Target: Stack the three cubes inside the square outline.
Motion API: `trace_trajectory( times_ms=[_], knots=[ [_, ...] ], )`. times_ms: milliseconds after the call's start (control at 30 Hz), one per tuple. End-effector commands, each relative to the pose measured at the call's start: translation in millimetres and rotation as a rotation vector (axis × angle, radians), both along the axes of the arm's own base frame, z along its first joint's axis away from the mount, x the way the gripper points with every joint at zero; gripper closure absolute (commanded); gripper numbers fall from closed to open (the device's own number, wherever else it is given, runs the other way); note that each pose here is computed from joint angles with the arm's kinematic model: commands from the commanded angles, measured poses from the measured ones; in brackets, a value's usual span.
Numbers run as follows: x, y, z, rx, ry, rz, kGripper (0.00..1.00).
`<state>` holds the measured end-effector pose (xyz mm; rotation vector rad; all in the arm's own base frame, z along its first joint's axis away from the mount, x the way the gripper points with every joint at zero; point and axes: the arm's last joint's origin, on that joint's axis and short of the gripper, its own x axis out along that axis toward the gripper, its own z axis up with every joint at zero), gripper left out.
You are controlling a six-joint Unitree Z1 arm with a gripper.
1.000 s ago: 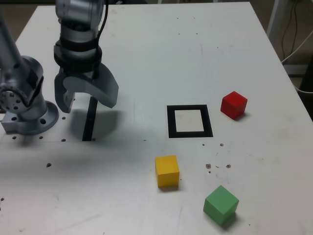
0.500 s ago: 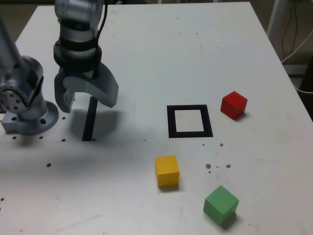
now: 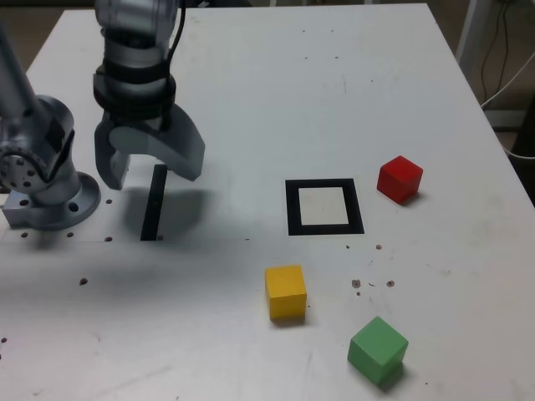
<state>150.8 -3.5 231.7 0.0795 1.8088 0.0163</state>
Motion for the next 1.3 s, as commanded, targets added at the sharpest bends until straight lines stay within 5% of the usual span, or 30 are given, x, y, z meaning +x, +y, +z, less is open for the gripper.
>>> trace_trajectory(
  times_ms=[0,733,1267],
  knots=[
    [8,0,2,0.002,0.004,-0.009,0.01],
    [111,-5,43,-0.011,-0.025,-0.082,0.01],
    [209,-8,48,-0.017,-0.042,-0.160,0.01]
  ],
)
